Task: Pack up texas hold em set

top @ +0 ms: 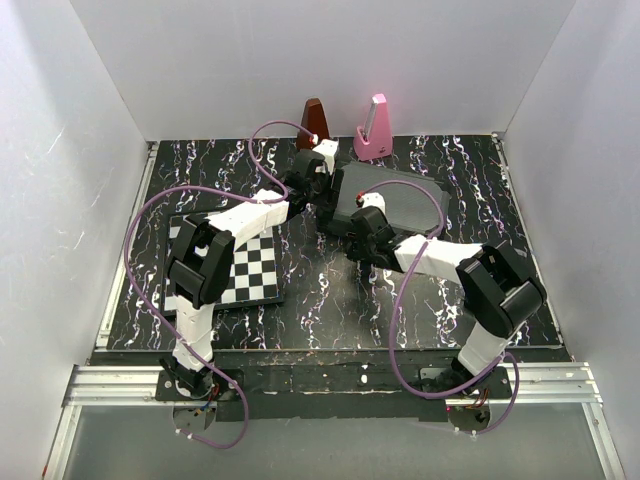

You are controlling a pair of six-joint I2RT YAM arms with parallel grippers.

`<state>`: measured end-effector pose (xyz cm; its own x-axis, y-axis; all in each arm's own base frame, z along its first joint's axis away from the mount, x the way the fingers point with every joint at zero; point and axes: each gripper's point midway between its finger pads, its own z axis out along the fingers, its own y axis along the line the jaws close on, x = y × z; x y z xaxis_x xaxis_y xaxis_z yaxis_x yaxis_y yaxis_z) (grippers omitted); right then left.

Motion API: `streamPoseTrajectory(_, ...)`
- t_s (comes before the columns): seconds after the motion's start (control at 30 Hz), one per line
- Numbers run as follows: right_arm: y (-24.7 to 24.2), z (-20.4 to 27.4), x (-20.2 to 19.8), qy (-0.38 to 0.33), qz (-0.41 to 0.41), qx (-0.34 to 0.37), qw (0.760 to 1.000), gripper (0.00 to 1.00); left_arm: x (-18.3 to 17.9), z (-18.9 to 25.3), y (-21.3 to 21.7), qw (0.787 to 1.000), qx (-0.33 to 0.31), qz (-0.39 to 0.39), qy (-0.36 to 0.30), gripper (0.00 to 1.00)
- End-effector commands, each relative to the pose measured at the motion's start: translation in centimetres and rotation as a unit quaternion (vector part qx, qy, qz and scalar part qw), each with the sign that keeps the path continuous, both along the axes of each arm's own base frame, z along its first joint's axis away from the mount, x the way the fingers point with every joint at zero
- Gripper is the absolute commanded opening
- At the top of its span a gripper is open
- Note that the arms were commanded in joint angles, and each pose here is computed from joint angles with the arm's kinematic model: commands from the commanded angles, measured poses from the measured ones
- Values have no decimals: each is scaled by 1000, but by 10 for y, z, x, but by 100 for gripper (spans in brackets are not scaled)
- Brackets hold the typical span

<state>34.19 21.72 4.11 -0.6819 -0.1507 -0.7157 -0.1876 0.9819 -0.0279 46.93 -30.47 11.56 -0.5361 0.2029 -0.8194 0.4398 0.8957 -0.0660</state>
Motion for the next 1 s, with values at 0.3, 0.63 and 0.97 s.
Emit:
streamPoseTrajectory(0.3, -54, -24, 15, -26, -100, -90, 991, 17, -37, -65, 20, 992, 82, -19, 94, 60)
streamPoseTrajectory(0.63, -74, -24, 19, -32, -141, -121, 982, 17, -38, -64, 20, 992, 83, -19, 93, 60)
streamPoseTrajectory(0.97, -57, -16, 27, -33, -107, -77, 991, 19, -37, -60, 18, 993, 78, -22, 91, 61)
